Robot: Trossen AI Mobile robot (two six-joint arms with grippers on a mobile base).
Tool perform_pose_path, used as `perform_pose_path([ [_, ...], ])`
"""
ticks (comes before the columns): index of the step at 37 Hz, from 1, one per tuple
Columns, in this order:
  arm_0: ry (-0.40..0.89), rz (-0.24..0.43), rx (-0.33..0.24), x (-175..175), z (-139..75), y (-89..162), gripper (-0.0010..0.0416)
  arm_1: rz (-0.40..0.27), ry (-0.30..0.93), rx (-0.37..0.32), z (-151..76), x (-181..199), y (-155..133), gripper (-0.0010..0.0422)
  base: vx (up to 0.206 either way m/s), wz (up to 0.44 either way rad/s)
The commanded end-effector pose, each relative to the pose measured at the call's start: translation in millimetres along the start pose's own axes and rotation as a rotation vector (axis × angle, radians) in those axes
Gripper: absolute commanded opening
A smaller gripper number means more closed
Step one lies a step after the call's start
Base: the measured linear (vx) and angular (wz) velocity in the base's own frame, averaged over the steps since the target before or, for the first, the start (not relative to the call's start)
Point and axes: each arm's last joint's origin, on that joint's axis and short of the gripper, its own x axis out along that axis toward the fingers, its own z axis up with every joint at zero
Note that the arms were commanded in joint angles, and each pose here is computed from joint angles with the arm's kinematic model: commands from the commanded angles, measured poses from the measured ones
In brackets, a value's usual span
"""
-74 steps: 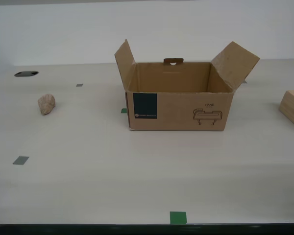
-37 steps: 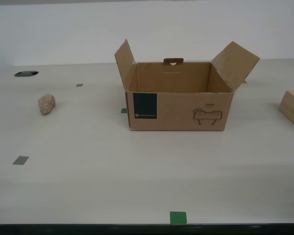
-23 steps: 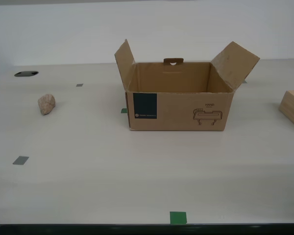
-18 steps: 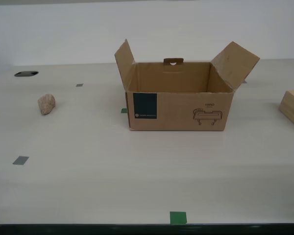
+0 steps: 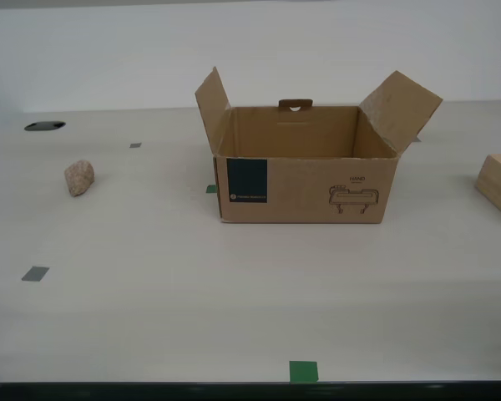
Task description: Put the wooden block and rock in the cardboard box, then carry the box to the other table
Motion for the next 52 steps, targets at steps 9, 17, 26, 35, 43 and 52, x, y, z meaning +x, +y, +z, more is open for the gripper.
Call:
perform_pose_path([
  [9, 0.084, -0.002, 0.002, 8, 29, 0, 0.0001, 0.000, -0.002, 0.001, 0, 0, 0, 0.0000, 0.000, 0.000],
  [17, 0.095, 0.000, -0.006, 10, 50, 0, 0.0002, 0.000, -0.002, 0.000, 0, 0, 0, 0.0060, 0.000, 0.000],
  [26, 0.085, 0.001, -0.024, 11, 62, 0, 0.0074, 0.001, -0.002, -0.025, 0, 0, 0, 0.0175, 0.000, 0.000],
  [35, 0.096, 0.000, -0.019, 11, 61, 0, 0.0210, 0.001, -0.002, -0.030, 0, 0, 0, 0.0271, 0.000, 0.000],
  [43, 0.109, 0.001, -0.019, 10, 60, 0, 0.0334, 0.001, -0.003, -0.030, 1, 0, 0, 0.0341, 0.000, 0.000],
  [52, 0.112, 0.000, -0.020, 10, 59, 0, 0.0394, 0.001, -0.009, -0.029, 3, 1, 0, 0.0405, 0.000, 0.000],
])
